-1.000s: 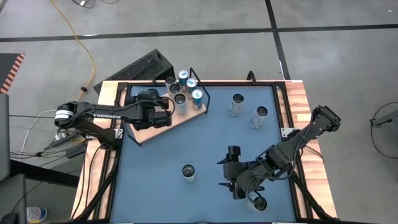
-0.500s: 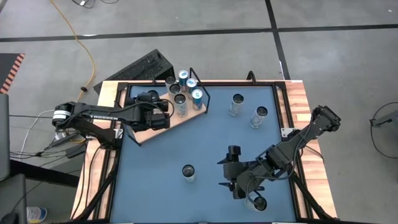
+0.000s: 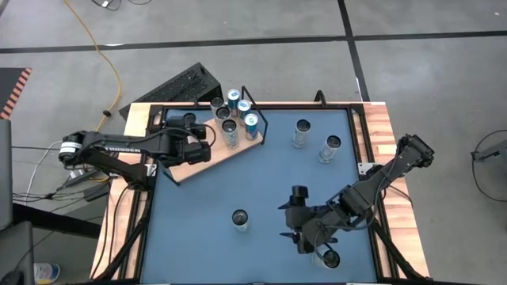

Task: Place canned beverage on shelf
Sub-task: Put the bottom left white and pink soda can on the shelf

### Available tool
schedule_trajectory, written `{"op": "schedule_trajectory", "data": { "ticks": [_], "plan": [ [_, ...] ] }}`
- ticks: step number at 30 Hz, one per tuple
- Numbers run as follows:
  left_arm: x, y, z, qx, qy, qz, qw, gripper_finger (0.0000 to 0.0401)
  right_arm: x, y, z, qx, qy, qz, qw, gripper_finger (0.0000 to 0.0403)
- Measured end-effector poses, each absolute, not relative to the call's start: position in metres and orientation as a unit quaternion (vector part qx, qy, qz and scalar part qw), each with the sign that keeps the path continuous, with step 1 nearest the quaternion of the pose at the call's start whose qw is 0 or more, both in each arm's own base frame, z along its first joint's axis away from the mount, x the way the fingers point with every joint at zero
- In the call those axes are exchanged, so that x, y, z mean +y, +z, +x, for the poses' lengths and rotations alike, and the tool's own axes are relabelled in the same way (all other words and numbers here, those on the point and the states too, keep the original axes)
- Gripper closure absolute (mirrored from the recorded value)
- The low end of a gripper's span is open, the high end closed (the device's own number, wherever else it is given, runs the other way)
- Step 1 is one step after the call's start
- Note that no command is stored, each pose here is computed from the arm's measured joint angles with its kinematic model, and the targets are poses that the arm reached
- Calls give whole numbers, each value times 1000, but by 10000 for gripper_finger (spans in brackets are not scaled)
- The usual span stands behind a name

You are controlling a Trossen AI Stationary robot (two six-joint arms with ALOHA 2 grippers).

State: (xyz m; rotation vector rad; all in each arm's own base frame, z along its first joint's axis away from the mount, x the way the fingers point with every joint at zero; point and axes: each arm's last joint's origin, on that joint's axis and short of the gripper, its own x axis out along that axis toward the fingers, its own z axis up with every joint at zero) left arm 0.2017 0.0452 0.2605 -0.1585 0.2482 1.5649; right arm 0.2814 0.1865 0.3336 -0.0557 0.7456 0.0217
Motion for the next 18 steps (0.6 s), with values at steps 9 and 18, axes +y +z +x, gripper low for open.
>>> {"op": "schedule_trajectory", "data": {
  "ticks": [9, 18],
  "plan": [
    [29, 217, 186, 38, 700, -92, 707, 98, 186, 334, 281, 364, 9, -24, 931, 69],
    [27, 205, 179, 30, 699, -71, 711, 99, 186, 334, 281, 364, 11, -29, 931, 69]
  ]
}}
